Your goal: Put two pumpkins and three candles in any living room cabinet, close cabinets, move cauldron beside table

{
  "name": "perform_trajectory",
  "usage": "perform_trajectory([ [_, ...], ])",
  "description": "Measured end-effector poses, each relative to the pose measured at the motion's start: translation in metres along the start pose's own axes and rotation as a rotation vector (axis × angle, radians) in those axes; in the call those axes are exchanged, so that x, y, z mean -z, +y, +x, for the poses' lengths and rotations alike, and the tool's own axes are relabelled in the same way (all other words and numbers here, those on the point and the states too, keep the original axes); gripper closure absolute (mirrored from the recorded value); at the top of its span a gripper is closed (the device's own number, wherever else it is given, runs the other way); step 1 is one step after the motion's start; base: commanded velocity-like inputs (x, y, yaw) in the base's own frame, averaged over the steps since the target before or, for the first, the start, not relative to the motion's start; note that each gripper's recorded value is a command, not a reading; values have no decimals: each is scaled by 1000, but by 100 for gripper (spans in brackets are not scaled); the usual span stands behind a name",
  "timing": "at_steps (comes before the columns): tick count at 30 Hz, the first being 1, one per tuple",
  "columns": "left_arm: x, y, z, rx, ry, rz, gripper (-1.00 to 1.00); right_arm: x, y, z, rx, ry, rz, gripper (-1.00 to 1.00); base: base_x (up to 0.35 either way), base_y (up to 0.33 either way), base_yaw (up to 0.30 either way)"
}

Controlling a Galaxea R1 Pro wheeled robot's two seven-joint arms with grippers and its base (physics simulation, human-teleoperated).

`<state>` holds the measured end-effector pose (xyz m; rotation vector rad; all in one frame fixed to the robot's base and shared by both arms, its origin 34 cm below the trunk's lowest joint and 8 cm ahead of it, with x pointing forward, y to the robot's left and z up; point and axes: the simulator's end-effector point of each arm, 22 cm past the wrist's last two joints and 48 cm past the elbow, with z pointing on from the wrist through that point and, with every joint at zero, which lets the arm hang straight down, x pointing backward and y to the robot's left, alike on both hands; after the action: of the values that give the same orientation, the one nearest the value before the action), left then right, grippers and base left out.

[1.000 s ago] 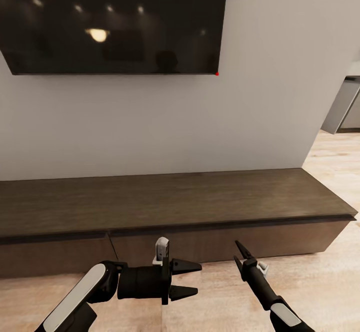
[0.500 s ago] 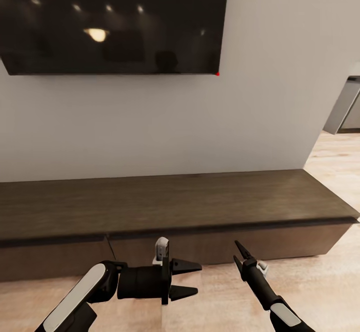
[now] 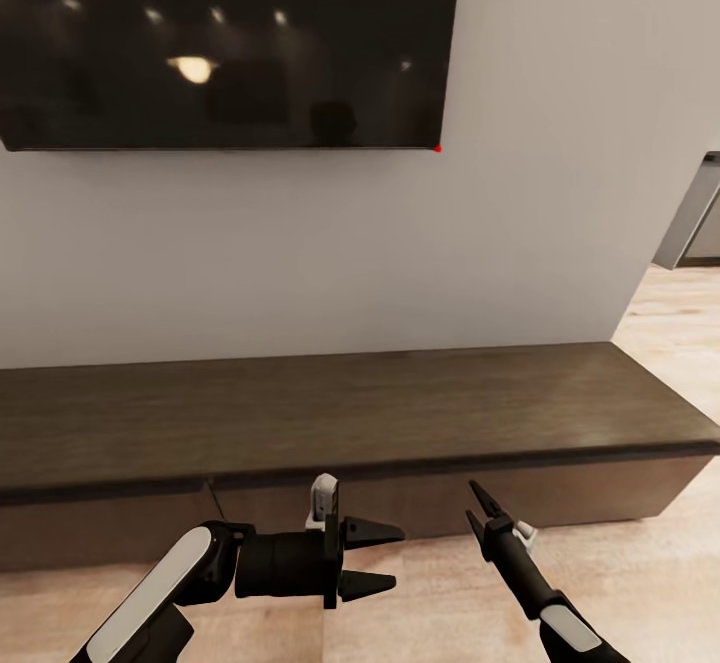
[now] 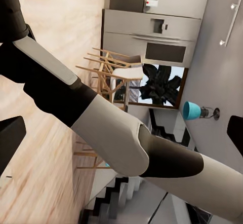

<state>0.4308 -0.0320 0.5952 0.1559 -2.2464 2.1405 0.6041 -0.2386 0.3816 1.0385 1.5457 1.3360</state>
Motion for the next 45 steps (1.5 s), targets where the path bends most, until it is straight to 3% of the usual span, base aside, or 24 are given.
perform_trajectory([
  [19,0,0,0,0,0,0,-100,1,14,2,12,15,-65,-100,17,0,0],
  [34,0,0,0,0,-1,0,-100,1,14,2,11,15,-63,-100,56,0,0],
  [45,0,12,-4,32,0,-2,-100,3,-4,5,1,18,-34,-100,0,0,0],
])
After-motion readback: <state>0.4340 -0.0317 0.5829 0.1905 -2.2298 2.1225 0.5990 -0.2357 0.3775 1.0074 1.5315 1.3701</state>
